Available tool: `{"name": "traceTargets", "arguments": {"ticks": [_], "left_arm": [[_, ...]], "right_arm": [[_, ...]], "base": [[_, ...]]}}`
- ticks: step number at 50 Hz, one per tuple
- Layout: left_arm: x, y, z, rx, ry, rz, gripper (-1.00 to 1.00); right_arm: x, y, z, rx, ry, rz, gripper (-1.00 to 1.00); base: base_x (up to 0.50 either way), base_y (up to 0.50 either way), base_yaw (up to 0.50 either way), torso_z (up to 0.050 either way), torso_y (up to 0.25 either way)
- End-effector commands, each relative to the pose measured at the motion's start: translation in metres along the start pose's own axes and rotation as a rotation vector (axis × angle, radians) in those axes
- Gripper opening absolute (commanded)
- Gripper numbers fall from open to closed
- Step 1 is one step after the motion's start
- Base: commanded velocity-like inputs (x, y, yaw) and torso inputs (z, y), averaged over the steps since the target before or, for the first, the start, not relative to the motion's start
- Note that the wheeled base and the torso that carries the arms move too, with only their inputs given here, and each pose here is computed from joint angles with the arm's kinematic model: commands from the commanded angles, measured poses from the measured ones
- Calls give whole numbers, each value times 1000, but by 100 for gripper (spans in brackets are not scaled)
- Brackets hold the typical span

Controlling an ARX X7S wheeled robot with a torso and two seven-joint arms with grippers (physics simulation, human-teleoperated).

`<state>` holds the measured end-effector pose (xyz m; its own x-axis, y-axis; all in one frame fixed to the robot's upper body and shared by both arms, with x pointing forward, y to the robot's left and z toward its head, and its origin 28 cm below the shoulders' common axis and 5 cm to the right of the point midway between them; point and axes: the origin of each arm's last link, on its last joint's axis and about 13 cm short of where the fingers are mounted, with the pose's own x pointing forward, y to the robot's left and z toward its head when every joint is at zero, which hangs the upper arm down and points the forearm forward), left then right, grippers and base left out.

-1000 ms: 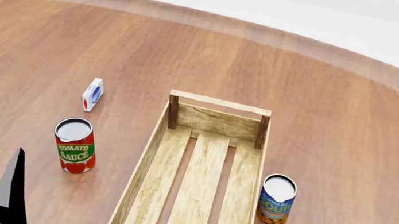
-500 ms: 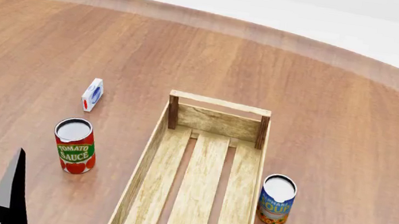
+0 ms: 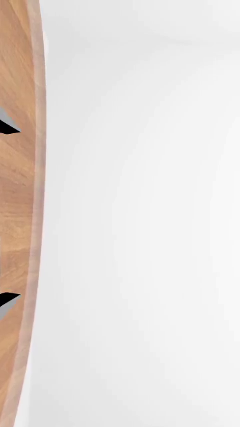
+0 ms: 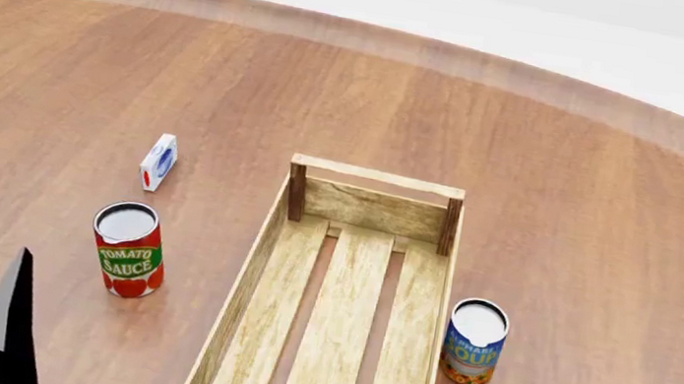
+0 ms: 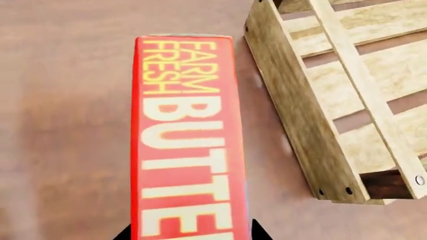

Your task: Pick up the butter and put it in the tray.

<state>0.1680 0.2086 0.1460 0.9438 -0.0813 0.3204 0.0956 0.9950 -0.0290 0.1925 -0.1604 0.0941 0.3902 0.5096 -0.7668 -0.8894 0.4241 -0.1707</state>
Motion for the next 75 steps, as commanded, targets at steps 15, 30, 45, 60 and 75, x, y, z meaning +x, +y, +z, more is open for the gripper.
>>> {"name": "traceTargets", "arguments": {"ticks": [15,30,45,60,75], "left_arm": [[0,0,2,-3,-4,0,100],[-1,0,3,-5,-3,-1,100],[0,1,5,-5,-9,2,100],[0,-1,3,-5,1,-15,100],[1,-1,3,-5,0,-14,100]], "right_arm": [[-78,55,29,-92,-345,-156,-100],[-91,41,32,28,-489,-339,-100],[-71,8,37,161,-503,-541,-100],[-50,-22,57,337,-556,-654,-100],[-24,-60,90,507,-569,-779,-100]], "base": [[0,0,0,0,1],[0,0,0,0,1],[0,0,0,0,1],[0,0,0,0,1],[0,0,0,1,1]]}}
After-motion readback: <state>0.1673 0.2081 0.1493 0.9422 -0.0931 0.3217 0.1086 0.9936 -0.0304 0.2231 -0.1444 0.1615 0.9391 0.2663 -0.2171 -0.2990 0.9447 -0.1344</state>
